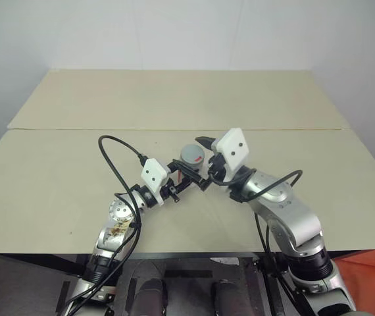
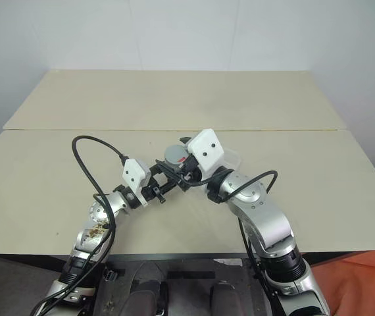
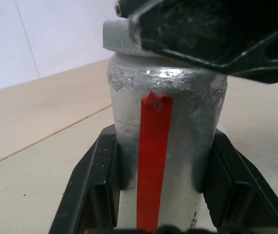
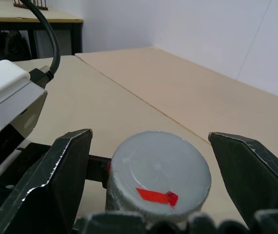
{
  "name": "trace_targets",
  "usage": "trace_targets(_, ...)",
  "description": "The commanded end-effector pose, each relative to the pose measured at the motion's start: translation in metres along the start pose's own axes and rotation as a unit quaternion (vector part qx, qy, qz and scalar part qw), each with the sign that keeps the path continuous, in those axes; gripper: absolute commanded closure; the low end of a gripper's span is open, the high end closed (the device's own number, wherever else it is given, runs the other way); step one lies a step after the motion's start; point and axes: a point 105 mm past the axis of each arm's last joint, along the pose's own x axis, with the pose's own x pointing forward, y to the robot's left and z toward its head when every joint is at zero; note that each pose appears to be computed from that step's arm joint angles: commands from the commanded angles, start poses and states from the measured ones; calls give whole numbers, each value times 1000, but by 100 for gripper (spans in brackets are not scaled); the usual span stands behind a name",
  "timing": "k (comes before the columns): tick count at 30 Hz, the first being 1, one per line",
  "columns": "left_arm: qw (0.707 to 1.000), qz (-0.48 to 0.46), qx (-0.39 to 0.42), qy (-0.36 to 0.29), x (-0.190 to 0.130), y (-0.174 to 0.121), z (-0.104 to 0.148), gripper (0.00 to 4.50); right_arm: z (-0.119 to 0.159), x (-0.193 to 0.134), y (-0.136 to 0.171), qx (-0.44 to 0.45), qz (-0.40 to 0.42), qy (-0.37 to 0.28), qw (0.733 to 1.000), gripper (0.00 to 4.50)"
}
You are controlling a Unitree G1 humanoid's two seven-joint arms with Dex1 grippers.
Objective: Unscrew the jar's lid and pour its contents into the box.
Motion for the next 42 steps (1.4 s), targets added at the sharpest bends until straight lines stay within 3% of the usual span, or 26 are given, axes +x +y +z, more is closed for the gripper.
trace_targets(1, 1000, 0, 12, -25, 1, -2, 12, 262, 8, -1, -1, -8, 1, -11, 1000, 3)
trace_targets(2, 1000, 0, 12, -24, 1, -2, 12, 262, 7, -1, -1, -7, 3, -9, 1000, 3)
trace_targets(5, 1000, -6, 10, -23, 0, -3, 11, 262, 7, -1, -1, -4, 2, -7, 1000, 65)
trace_targets(8, 1000, -5, 10, -22, -1, -3, 11, 262, 4, 0, -2, -4, -2, -1, 1000, 169)
trace_targets(11, 1000, -6, 10, -21, -1, -3, 10, 262, 3, 0, -3, -5, -4, 1, 1000, 185)
trace_targets(16, 1000, -9, 9, -23, -1, -5, 11, 262, 3, 0, -5, -13, -5, 1, 1000, 335)
trace_targets(24, 1000, -17, 8, -21, -4, -5, 10, 262, 6, -5, -15, -20, 7, -5, 1000, 335)
trace_targets(32, 1000, -11, 8, -16, -3, -5, 7, 262, 21, -11, -9, -6, 40, -25, 999, 74)
trace_targets(35, 1000, -12, 8, -17, -3, -5, 8, 262, 21, -12, -3, -21, 57, -17, 998, 1)
trace_targets(42, 999, -21, 7, -25, -2, -6, 12, 262, 7, -8, -2, -19, 39, 7, 999, 1)
